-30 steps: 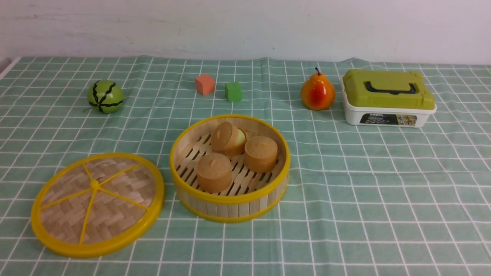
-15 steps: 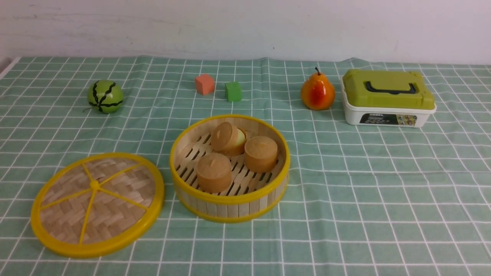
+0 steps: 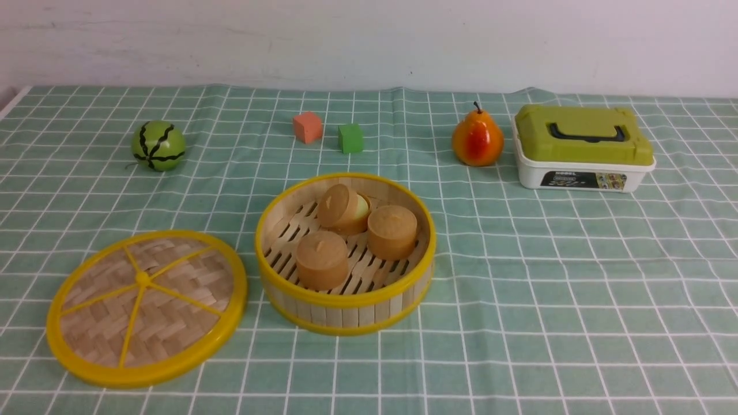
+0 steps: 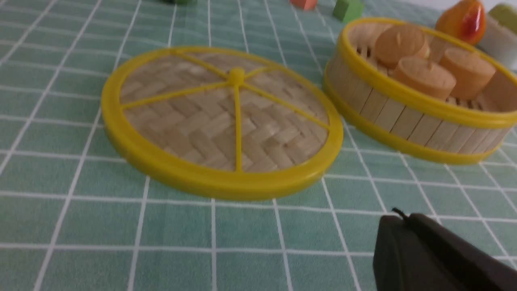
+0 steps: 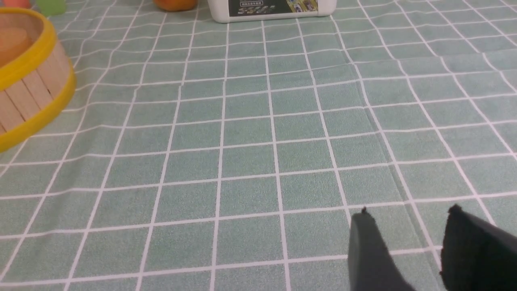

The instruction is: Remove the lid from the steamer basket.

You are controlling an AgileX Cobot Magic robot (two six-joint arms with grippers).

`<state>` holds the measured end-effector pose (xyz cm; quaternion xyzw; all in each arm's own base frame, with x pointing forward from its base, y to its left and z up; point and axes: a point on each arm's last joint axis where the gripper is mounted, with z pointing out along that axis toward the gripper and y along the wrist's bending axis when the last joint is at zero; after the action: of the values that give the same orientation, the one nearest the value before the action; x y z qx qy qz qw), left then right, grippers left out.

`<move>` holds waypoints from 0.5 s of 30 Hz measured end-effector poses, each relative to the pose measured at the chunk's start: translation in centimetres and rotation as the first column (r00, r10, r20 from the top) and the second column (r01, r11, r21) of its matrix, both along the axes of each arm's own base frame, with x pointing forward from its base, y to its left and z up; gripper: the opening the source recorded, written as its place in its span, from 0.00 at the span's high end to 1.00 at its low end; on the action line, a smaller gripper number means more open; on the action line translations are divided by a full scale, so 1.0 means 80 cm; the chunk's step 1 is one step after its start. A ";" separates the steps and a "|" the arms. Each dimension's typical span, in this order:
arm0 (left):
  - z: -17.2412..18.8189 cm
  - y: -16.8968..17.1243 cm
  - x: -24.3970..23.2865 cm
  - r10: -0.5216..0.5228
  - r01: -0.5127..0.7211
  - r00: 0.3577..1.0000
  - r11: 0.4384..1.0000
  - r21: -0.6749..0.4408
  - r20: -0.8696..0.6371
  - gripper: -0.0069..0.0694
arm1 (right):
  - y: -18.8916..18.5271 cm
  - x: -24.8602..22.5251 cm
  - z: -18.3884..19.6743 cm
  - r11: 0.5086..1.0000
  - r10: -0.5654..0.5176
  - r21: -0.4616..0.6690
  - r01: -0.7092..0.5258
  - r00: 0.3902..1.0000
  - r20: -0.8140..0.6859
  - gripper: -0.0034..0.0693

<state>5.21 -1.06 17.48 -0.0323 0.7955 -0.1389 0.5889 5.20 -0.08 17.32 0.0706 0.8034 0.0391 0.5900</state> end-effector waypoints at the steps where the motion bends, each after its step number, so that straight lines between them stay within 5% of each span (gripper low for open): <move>1: -0.002 0.001 0.000 0.005 -0.005 1.000 1.000 0.005 -0.010 0.92 | 0.000 0.000 0.000 1.000 0.000 0.000 0.000 1.000 0.000 0.62; 15: -0.006 0.004 0.000 0.049 -0.047 0.998 0.998 0.038 -0.033 0.91 | 0.000 0.000 0.000 1.000 0.000 0.000 0.000 1.000 0.000 0.62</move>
<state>5.19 -0.71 16.99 -0.0427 0.8068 -0.1093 0.5791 5.20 -0.08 17.32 0.0706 0.8034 0.0391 0.5900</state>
